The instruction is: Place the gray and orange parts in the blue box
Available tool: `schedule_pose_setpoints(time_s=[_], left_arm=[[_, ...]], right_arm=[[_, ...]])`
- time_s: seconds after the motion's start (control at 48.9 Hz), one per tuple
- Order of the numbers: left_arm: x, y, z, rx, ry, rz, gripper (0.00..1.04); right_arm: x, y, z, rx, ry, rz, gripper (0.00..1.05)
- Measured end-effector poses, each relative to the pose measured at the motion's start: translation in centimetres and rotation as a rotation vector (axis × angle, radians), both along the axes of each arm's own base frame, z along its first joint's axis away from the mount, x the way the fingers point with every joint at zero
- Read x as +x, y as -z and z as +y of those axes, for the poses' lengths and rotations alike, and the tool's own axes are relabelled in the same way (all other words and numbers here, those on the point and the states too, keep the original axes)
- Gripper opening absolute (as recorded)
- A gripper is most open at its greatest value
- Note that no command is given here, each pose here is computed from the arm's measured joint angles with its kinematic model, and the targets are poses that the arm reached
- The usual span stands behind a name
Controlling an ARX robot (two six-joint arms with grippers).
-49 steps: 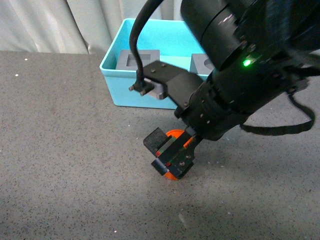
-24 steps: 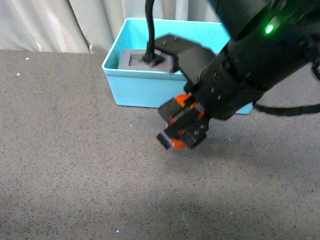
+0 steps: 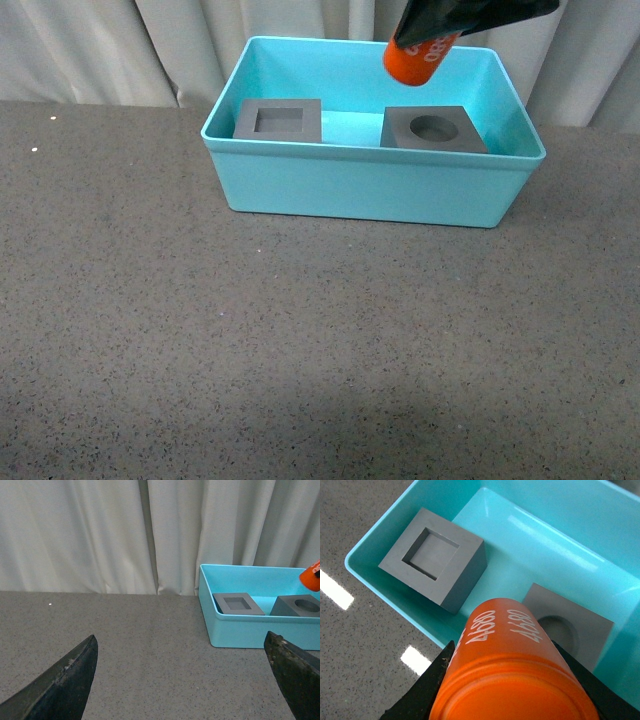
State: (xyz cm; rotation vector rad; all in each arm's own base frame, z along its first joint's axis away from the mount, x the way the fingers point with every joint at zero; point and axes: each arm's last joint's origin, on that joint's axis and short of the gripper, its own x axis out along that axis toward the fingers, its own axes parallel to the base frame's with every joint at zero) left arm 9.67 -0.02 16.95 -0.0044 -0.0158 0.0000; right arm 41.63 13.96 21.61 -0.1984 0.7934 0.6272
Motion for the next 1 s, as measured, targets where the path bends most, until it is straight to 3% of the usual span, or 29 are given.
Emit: schedule_pose_setpoints(time_s=[0.327,0.592,1.001], left_arm=[[0.0,0.0,0.0,0.0,0.0,0.0,0.98],[0.0,0.0,0.0,0.0,0.0,0.0,0.98],[0.0,0.0,0.0,0.0,0.0,0.0,0.98]], right_arm=[[4.7,5.8,5.1,-0.06,-0.019,0.134,0.44],[6.4,8.2,5.1,-0.093,0.016,0.203,0.44],[7.5,9.2,5.8,-0.131,0.023,0.237,0.44]])
